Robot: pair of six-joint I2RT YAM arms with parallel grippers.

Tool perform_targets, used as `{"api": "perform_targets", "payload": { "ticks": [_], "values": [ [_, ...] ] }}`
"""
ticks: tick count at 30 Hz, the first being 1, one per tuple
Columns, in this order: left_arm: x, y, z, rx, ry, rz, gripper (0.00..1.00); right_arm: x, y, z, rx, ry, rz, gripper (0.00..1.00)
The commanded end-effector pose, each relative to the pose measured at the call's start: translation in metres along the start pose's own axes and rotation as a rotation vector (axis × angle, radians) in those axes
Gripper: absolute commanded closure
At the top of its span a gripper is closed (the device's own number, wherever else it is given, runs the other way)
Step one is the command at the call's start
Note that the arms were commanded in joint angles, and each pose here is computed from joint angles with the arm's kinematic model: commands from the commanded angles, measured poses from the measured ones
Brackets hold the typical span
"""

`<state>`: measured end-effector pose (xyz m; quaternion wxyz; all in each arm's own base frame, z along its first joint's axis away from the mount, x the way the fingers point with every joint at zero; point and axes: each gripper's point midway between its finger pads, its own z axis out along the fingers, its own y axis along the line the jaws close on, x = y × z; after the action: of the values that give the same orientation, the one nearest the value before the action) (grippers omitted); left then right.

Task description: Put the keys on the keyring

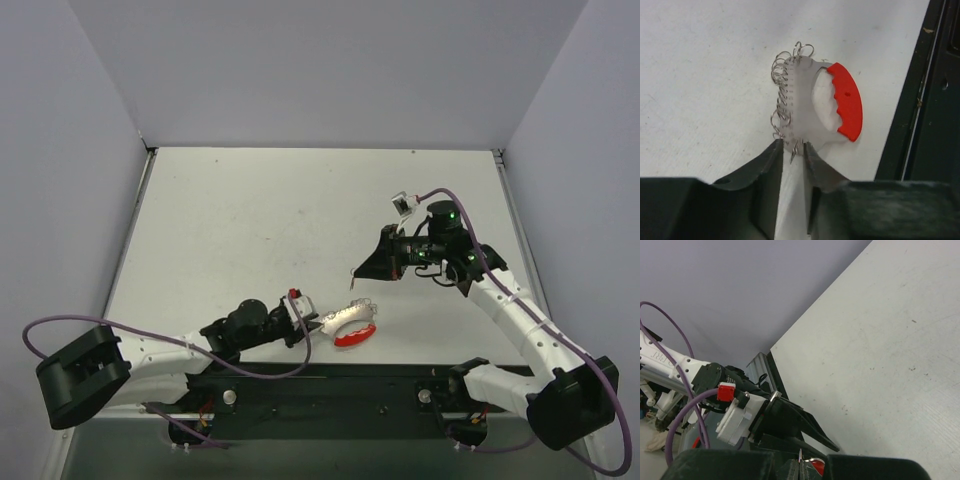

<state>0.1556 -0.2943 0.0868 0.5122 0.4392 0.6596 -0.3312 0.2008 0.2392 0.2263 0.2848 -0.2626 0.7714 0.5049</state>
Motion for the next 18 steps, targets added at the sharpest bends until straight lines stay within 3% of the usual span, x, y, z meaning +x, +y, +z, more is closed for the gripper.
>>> {"api": "perform_targets", "payload": {
  "ticks": [1,2,7,10,13,14,18],
  "values": [
    [0.006,0.016,-0.01,-0.111,0.035,-0.037,0.5,-0.008,0.001,0.001,-0.015,-0.028,-0.027,1.0],
    [0.005,0.018,-0.012,-0.124,0.027,-0.047,0.15,-0.009,0.002,0.001,-0.016,-0.03,-0.03,1.0],
    [-0.011,0.031,-0.019,-0.213,-0.012,-0.094,0.12,-0.01,0.0,0.002,-0.015,-0.032,-0.028,1.0],
    [-0.023,0.035,-0.02,-0.253,-0.012,-0.191,0.12,-0.008,-0.001,0.003,-0.015,-0.027,-0.023,1.0],
    [-0.028,0.041,-0.021,-0.329,0.022,-0.364,0.1,-0.008,-0.002,0.004,-0.016,-0.024,-0.018,1.0],
    [-0.014,0.038,-0.024,-0.351,0.092,-0.446,0.1,-0.008,-0.001,0.003,-0.016,-0.024,-0.019,1.0],
    [-0.013,0.026,-0.019,-0.322,0.201,-0.584,0.1,-0.005,-0.003,0.004,-0.013,-0.019,-0.011,1.0]
  ]
}}
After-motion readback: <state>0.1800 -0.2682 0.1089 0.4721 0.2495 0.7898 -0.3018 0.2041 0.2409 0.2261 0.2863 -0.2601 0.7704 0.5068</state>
